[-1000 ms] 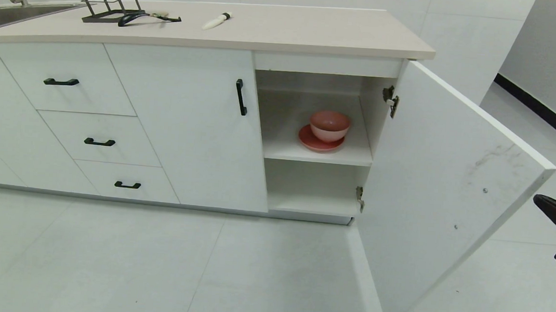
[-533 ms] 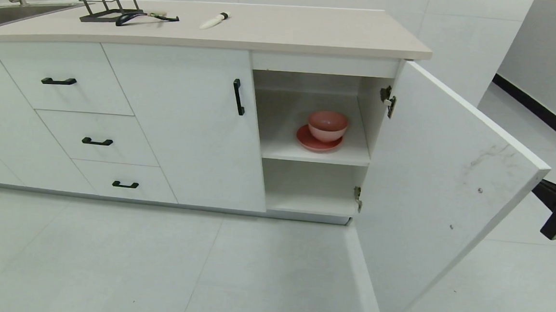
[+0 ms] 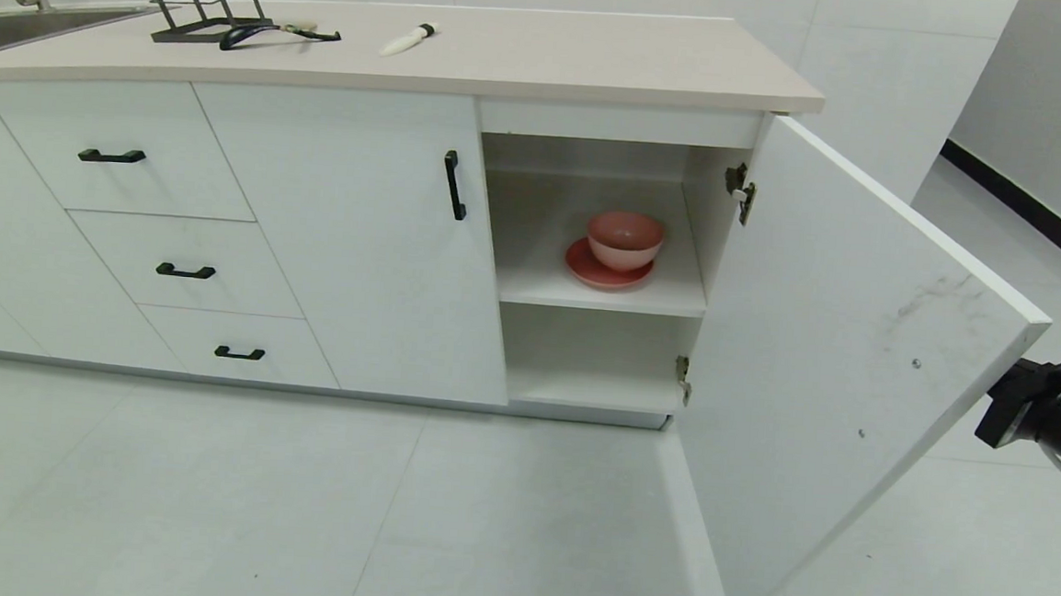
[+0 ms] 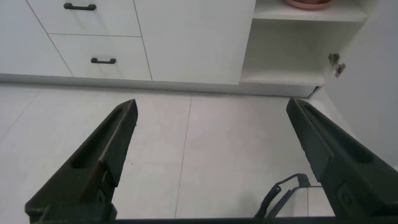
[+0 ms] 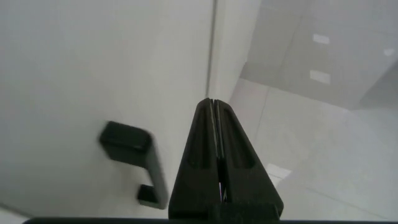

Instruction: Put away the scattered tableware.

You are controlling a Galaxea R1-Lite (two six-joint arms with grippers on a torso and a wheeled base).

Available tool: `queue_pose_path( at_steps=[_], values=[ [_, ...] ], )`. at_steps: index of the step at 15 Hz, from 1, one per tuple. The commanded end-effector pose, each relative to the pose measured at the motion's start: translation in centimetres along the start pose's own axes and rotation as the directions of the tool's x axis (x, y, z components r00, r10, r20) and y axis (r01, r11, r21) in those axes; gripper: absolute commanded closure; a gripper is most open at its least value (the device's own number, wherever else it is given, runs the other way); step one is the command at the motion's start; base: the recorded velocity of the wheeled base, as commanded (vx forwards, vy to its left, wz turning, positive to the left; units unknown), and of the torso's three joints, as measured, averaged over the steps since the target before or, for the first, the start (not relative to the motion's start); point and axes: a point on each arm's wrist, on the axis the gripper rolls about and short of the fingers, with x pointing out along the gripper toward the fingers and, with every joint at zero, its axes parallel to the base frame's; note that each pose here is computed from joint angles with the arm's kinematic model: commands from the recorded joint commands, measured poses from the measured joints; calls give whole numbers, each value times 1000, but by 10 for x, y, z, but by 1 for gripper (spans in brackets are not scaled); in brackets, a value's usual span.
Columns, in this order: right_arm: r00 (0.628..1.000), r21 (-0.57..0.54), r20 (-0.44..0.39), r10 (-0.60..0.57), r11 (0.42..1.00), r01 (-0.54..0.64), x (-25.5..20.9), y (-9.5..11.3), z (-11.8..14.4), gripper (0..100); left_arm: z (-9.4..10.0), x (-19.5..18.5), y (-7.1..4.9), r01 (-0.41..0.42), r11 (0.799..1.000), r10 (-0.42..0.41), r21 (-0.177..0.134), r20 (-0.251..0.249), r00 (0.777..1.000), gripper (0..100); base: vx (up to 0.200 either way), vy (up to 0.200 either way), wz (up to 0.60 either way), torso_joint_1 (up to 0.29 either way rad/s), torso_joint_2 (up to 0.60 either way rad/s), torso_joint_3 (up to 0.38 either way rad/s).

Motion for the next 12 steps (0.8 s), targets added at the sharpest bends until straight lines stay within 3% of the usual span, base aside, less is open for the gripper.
queue_pose_path(
  at_steps=[1, 12],
  values=[
    [999, 2, -10, 34, 999, -34, 1, 8, -3, 100, 0, 0, 0, 0, 1000, 0, -1, 0, 1000, 0, 0, 0, 0, 0, 0, 0],
    [976, 16, 2, 218, 976, -218, -1, 51, -2, 100, 0, 0, 0, -2, 1000, 2, -9, 0, 1000, 0, 0, 0, 0, 0, 0, 0]
  ],
)
